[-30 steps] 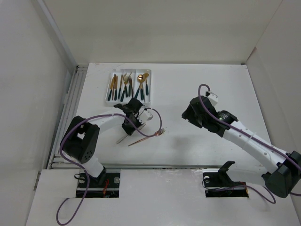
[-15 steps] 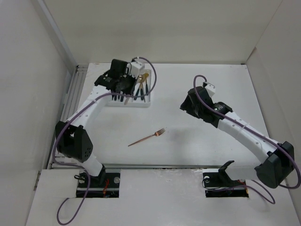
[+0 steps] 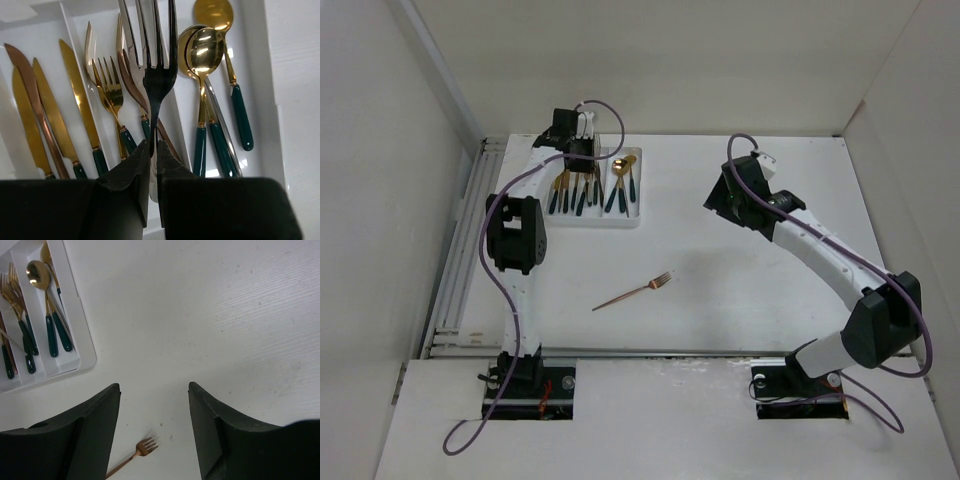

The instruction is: Sort the eating utensils into containers

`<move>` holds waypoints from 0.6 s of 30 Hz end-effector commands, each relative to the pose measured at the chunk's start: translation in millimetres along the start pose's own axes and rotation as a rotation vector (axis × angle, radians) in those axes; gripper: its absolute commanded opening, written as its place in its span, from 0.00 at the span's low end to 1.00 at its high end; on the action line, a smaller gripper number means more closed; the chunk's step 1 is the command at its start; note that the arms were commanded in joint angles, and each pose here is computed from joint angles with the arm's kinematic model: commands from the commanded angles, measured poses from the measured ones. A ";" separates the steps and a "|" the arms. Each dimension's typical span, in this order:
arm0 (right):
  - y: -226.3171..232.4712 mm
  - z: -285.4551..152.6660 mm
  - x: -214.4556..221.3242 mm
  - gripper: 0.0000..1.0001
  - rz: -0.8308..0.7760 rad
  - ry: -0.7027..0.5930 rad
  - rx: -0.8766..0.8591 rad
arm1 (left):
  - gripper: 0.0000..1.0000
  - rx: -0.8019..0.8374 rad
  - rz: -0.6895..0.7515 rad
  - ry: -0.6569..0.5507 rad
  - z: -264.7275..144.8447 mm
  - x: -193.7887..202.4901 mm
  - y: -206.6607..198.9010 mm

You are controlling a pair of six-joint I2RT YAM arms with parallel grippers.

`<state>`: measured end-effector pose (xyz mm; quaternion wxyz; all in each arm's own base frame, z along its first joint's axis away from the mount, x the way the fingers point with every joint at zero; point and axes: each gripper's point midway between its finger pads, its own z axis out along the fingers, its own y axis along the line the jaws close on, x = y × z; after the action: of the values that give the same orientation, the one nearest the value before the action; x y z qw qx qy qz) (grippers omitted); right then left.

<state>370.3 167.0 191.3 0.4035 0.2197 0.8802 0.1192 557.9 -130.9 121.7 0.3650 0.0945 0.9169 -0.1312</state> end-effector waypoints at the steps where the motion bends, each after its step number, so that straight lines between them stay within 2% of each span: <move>1: 10.8 -8.7 -20.6 0.63 0.008 -0.041 -0.038 | 0.00 0.007 -0.025 -0.107 -12.9 -38.6 -7.3; 6: 0.9 -11.7 -18.2 0.63 0.007 -0.033 -0.019 | 0.00 -0.021 -0.030 -0.041 3.9 -16.5 1.5; 8: 2.2 -15.5 -20.9 0.63 0.020 -0.041 -0.027 | 0.08 -0.022 -0.023 -0.026 3.4 -12.7 2.0; 9: -0.3 -14.1 -18.0 0.63 0.017 -0.035 -0.021 | 0.24 -0.037 -0.028 -0.004 4.7 -5.1 5.0; 10: 0.8 -18.4 -21.0 0.63 0.022 -0.044 -0.030 | 0.30 -0.048 -0.030 0.009 6.6 0.6 7.5; 14: -2.4 -26.1 -21.0 0.63 0.014 -0.051 -0.019 | 0.42 -0.080 -0.056 -0.038 -17.7 -17.0 6.7; 18: 2.5 -39.9 -23.3 0.63 0.009 -0.073 -0.041 | 0.44 -0.054 -0.020 -0.106 -58.0 -40.3 -9.6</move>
<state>360.2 158.1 210.1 0.4144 0.2207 0.8743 0.1230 554.5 -122.6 99.5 0.3392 0.0617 0.9324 -0.1081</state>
